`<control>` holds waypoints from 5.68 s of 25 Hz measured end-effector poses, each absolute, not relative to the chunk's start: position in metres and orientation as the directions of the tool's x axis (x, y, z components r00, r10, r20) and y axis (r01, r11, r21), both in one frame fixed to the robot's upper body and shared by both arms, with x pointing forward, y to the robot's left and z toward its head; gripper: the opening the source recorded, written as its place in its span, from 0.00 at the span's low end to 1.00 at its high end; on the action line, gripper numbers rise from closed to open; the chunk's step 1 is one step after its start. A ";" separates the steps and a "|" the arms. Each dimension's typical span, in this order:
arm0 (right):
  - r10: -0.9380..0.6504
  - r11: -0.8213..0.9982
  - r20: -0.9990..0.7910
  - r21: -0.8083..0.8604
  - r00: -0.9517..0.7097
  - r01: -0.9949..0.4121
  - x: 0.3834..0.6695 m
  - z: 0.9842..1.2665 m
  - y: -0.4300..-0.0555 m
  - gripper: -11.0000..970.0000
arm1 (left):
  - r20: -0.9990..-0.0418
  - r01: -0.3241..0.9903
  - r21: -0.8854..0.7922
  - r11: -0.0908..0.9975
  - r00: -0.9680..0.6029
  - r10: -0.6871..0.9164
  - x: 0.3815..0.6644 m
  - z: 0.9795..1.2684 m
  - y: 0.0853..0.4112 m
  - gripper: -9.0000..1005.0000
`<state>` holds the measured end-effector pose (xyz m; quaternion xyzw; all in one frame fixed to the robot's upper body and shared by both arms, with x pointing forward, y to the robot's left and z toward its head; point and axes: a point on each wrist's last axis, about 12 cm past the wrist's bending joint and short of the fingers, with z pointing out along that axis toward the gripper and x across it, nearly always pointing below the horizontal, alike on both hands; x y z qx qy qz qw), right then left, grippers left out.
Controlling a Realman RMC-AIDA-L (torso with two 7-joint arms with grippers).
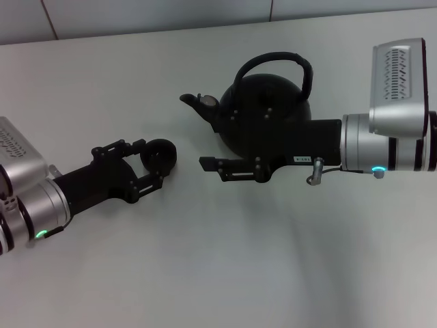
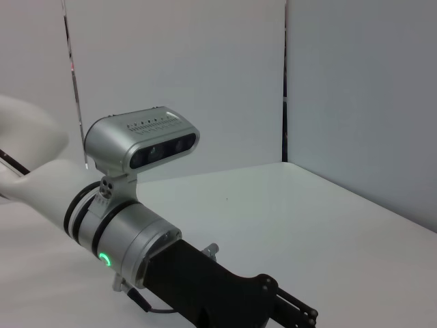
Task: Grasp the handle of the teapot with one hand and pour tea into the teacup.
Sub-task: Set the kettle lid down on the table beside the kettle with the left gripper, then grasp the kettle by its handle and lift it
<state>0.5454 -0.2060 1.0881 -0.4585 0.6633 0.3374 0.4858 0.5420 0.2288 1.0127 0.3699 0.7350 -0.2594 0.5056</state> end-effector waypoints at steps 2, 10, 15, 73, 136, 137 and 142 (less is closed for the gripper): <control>-0.280 0.352 -0.954 0.002 -0.107 -0.936 0.545 1.088 -0.206 0.64 | -0.932 0.806 -0.003 0.592 -0.217 0.291 0.542 1.012 0.229 0.73; -0.280 0.353 -0.954 0.002 -0.108 -0.936 0.546 1.088 -0.206 0.64 | -0.930 0.807 0.002 0.590 -0.216 0.298 0.543 1.012 0.229 0.85; -0.280 0.353 -0.954 0.003 -0.108 -0.936 0.546 1.088 -0.206 0.63 | -0.930 0.807 0.000 0.591 -0.217 0.296 0.543 1.012 0.229 0.86; 0.037 0.738 -0.999 0.042 -0.021 -0.673 0.486 1.059 -0.292 0.61 | -0.999 0.897 -0.046 0.441 -0.036 -0.030 0.507 1.087 0.299 0.86; -0.021 0.874 -0.986 0.063 -0.166 -0.482 0.561 1.043 -0.283 0.59 | -0.999 0.873 -0.046 0.486 -0.050 -0.005 0.509 1.081 0.300 0.86; -0.020 0.874 -0.986 0.062 -0.164 -0.482 0.561 1.043 -0.283 0.59 | -0.999 0.872 -0.045 0.487 -0.049 -0.004 0.510 1.082 0.300 0.86; -0.019 0.875 -0.986 0.063 -0.163 -0.481 0.562 1.044 -0.283 0.35 | -0.999 0.872 -0.042 0.487 -0.047 -0.002 0.511 1.082 0.300 0.86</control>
